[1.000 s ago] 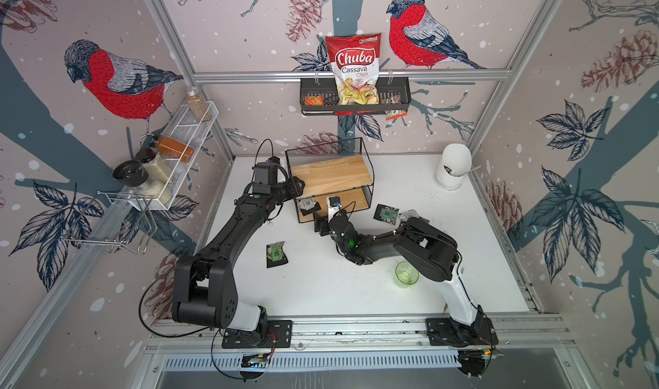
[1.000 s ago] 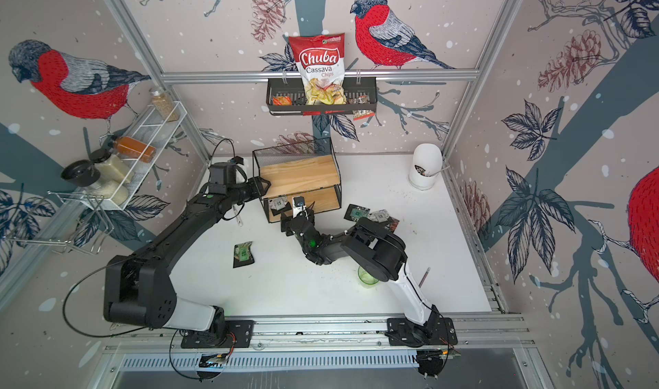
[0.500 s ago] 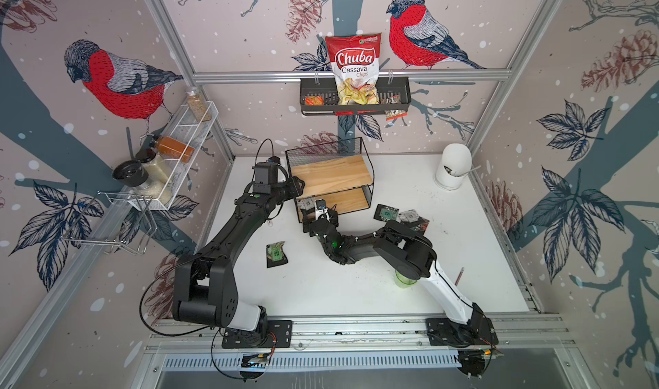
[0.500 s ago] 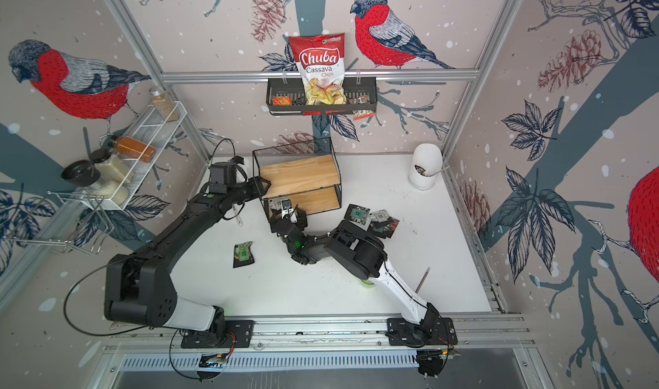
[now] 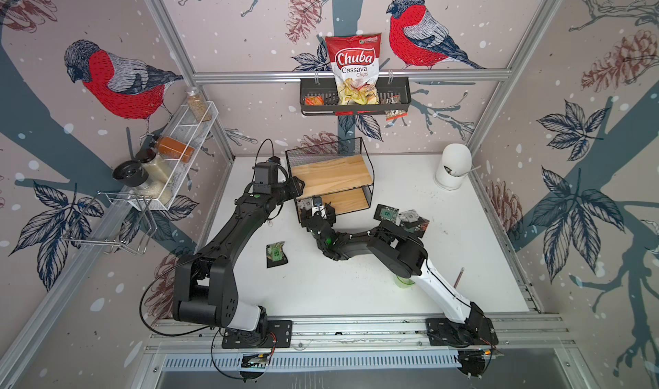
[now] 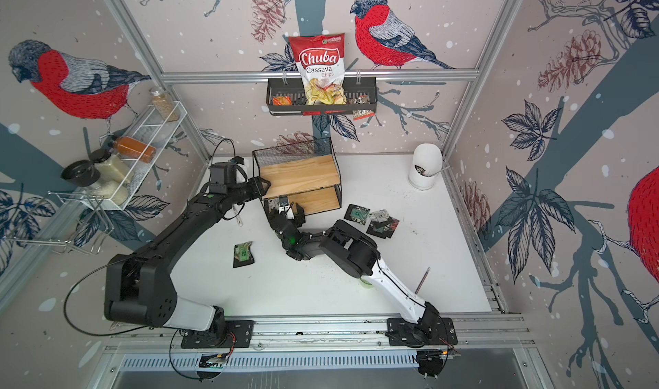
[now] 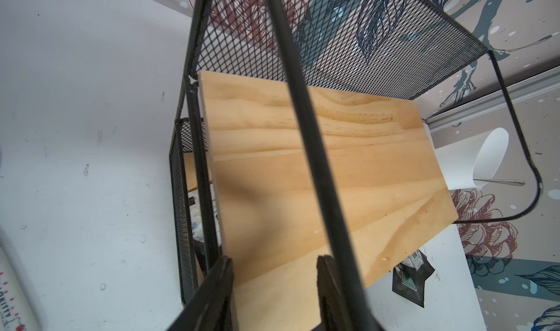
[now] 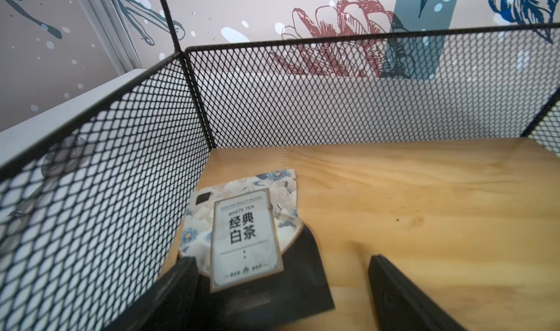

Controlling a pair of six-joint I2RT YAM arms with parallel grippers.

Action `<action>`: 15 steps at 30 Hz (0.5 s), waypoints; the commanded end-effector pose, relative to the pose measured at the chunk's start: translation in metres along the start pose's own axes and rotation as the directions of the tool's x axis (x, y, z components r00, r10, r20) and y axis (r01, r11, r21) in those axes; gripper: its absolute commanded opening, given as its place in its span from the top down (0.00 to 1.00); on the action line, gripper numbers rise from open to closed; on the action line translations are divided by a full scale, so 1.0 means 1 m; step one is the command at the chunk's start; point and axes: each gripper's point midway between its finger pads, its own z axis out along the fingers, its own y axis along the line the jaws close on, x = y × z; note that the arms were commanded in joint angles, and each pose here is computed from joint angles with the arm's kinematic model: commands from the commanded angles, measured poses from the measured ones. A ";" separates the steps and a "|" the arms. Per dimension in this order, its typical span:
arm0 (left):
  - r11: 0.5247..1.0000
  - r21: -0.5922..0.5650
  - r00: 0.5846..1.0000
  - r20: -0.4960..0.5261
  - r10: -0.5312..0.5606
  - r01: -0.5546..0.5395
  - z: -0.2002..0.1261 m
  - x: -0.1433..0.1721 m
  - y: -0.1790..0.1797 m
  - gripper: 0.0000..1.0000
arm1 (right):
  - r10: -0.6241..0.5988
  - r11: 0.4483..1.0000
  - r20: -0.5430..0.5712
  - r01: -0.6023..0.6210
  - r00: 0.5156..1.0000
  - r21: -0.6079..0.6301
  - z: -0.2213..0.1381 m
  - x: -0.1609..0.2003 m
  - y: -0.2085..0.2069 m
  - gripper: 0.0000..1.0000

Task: Remove the tea bags from the shelf
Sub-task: Pick up the tea bag from the shelf.

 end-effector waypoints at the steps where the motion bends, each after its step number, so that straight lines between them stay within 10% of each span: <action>1: 1.000 0.005 1.000 -0.017 0.006 -0.006 0.000 0.004 -0.001 0.51 | 0.006 1.000 -0.103 -0.003 0.995 0.025 0.004 0.027 -0.009 0.11; 11: 1.000 0.007 1.000 -0.011 0.009 -0.009 -0.001 0.002 -0.004 0.51 | -0.129 0.986 -0.207 0.147 0.970 0.076 0.006 0.044 -0.012 0.42; 15: 1.000 0.004 1.000 -0.011 0.011 -0.011 -0.001 0.002 -0.003 0.51 | -0.145 0.984 -0.219 0.163 0.965 0.069 0.007 0.042 -0.012 0.68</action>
